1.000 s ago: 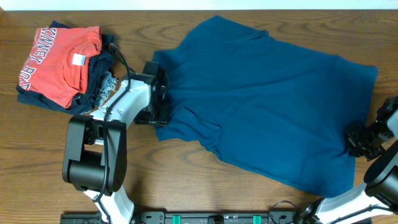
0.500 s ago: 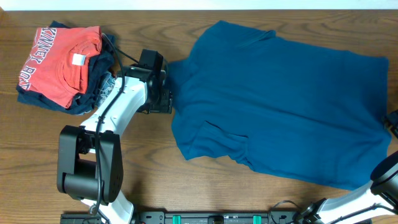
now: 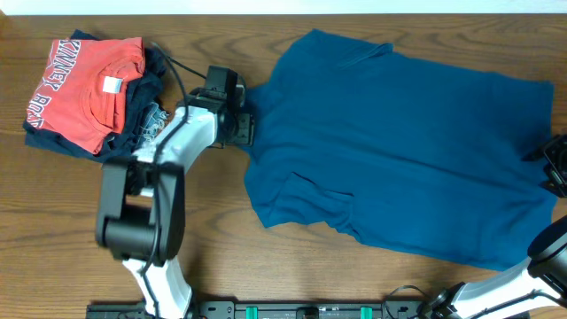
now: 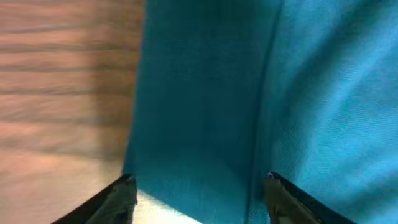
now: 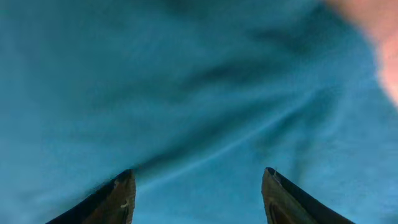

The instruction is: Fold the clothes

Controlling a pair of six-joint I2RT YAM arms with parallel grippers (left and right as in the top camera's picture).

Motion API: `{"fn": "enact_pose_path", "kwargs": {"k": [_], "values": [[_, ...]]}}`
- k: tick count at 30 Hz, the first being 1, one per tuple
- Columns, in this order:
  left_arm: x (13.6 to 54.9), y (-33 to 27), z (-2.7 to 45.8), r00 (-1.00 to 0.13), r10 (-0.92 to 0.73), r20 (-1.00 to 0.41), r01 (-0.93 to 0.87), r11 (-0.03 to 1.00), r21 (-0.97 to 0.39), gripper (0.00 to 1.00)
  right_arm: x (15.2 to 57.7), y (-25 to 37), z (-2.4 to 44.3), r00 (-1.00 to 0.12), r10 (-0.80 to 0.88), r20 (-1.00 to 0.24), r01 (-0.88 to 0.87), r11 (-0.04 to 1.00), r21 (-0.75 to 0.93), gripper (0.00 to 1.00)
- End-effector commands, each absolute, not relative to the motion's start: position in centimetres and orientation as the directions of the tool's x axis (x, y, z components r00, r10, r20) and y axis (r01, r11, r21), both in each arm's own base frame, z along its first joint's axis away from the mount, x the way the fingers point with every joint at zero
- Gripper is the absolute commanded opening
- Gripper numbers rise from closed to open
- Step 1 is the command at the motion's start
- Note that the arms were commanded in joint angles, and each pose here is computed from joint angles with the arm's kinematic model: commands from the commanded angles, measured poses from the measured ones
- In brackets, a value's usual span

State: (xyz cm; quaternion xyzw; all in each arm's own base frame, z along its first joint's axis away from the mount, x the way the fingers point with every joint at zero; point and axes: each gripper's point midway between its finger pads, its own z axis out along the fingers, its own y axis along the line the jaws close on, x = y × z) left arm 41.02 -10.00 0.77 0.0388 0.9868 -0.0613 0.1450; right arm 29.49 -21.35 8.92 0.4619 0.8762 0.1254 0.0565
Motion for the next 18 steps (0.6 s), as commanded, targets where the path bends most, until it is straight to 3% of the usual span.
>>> {"fn": "enact_pose_path", "kwargs": {"k": [1,4,6,11,18], "values": [[41.6,-10.2,-0.7,-0.957,0.069,-0.283,0.106,0.987,-0.117,0.51,31.2,-19.6,11.1,-0.633,0.774,-0.020,0.714,0.594,0.370,0.63],[42.4,-10.2,-1.4,-0.948,0.088,-0.307,0.124,0.987,-0.101,0.20,31.7,-18.8,11.1,-0.658,0.752,-0.024,0.693,0.618,0.371,0.64],[43.5,-8.7,-1.5,-0.936,0.081,-0.343,0.093,0.996,-0.018,0.06,32.3,-18.3,11.1,-0.677,0.735,-0.038,0.673,0.640,0.370,0.66],[45.5,-3.6,-0.6,-0.907,0.026,-0.419,-0.045,0.986,0.159,0.06,33.0,-17.0,10.9,-0.721,0.691,-0.051,0.637,0.689,0.346,0.66],[45.0,1.4,-0.4,-0.912,-0.072,-0.403,-0.154,0.972,0.176,0.06,32.3,-15.9,9.5,-0.750,0.662,-0.022,0.632,0.725,0.274,0.68]]}}
